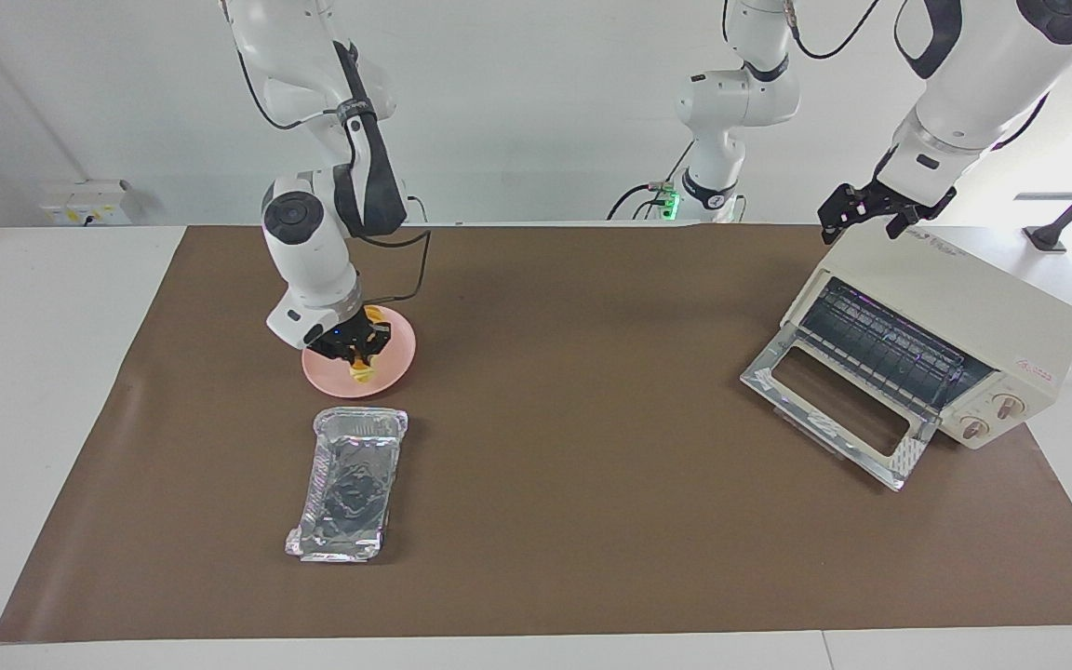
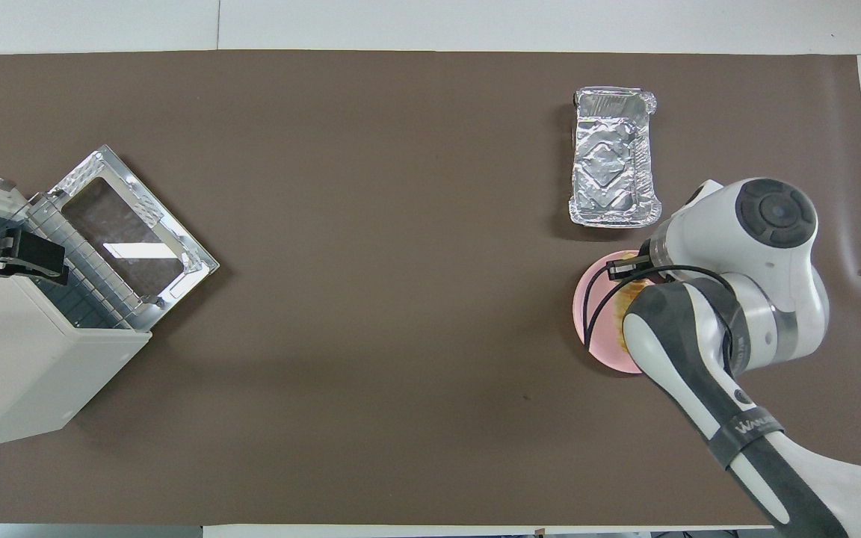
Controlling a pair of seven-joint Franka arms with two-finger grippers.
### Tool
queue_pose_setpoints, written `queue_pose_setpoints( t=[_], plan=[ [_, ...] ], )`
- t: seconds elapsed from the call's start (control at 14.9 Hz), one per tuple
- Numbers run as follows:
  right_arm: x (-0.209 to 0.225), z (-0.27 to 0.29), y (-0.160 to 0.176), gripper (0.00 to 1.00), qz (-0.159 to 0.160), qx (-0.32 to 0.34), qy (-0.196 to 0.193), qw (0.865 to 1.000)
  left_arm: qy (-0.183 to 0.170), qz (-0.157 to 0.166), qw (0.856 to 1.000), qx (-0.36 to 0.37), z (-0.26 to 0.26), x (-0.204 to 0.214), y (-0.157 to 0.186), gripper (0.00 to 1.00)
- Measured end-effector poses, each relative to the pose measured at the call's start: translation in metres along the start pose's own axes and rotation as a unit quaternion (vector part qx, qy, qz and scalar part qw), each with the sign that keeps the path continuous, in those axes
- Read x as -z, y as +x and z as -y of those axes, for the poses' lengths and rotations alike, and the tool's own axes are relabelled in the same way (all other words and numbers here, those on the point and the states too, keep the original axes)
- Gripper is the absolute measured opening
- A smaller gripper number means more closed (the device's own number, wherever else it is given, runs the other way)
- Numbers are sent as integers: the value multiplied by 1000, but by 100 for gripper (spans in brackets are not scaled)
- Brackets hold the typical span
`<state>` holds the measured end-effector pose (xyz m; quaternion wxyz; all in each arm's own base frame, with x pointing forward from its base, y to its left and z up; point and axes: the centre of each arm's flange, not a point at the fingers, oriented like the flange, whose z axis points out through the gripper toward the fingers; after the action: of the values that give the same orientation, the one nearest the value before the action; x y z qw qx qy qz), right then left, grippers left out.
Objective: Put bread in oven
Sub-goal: 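Reach the right gripper down and grasp the bread slices on the plate, then lift the bread with the right gripper and carry it over the foil tray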
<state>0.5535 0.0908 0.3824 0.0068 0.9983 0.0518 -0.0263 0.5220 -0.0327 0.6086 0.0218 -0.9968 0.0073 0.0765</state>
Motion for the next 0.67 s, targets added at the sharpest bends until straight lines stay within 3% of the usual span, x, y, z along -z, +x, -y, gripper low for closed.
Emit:
queue_pose_setpoints(
  t=[0.13,0.27,0.47,0.67],
  plan=[
    [54,-10,28,11,-14,-7,2,1000,0,0,1000,0,0,0,0,100],
    [83,-26,51,11,-34,-15,6,999,0,0,1000,0,0,0,0,100],
    [82,-40,92,11,-33,-21,12,999,0,0,1000,0,0,0,0,100],
    [52,-42,150,11,-35,-22,22,999,0,0,1000,0,0,0,0,100]
  ],
)
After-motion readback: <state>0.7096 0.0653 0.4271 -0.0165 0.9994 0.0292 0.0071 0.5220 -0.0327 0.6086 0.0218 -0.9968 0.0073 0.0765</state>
